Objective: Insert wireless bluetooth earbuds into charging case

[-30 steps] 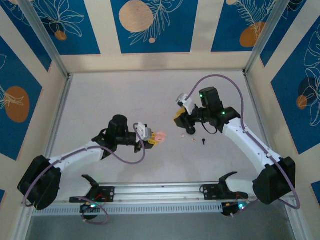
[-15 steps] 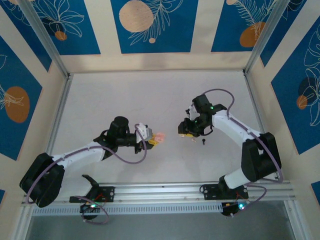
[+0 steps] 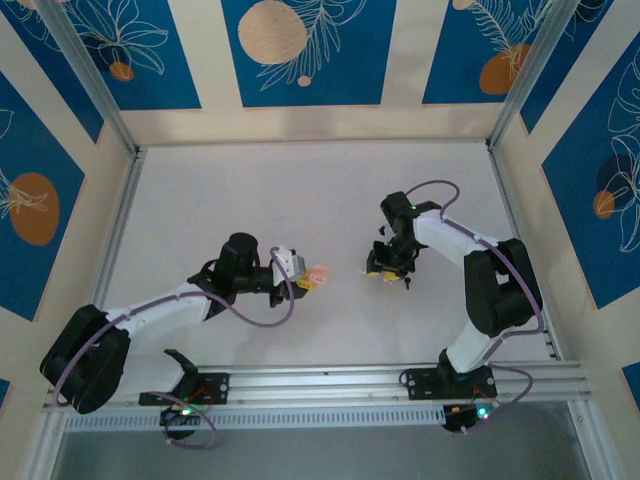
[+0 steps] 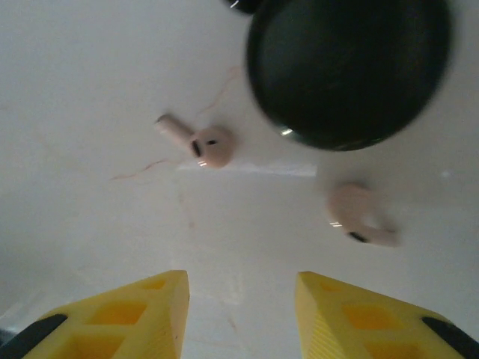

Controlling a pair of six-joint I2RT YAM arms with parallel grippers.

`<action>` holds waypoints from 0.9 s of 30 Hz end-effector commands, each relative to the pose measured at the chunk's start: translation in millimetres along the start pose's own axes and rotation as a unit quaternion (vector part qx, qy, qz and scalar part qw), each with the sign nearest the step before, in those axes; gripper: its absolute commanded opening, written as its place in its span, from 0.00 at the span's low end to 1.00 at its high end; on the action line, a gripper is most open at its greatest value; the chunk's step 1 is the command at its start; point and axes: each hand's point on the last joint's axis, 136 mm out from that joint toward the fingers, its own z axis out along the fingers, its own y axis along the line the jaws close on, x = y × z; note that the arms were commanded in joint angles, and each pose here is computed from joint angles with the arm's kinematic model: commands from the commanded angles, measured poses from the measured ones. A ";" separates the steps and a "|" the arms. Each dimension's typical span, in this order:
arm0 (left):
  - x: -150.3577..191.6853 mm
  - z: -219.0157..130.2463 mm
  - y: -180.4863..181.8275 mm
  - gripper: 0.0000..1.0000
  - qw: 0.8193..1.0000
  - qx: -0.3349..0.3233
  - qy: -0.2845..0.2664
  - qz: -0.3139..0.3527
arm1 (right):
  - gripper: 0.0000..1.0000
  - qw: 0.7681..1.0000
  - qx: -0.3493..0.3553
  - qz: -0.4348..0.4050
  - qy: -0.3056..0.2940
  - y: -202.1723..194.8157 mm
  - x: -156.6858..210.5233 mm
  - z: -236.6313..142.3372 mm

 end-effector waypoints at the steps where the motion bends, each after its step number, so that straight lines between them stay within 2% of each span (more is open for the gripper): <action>1: 1.2 2.4 -1.2 0.17 1.000 0.004 0.001 -0.003 | 0.42 0.998 0.060 -0.028 0.005 -18.0 -2.9 -7.3; 12: 0.3 -1.0 -0.7 0.17 1.000 -0.002 0.009 0.004 | 0.42 0.994 0.083 -0.035 0.054 -26.5 -5.7 17.6; 21: 0.8 2.3 0.9 0.17 1.000 0.003 0.009 0.004 | 0.42 0.995 0.025 -0.019 0.096 -6.7 17.0 18.9; 27: -1.2 2.6 1.3 0.17 1.000 0.004 0.008 0.004 | 0.41 0.995 0.026 -0.019 0.094 -4.2 18.0 5.8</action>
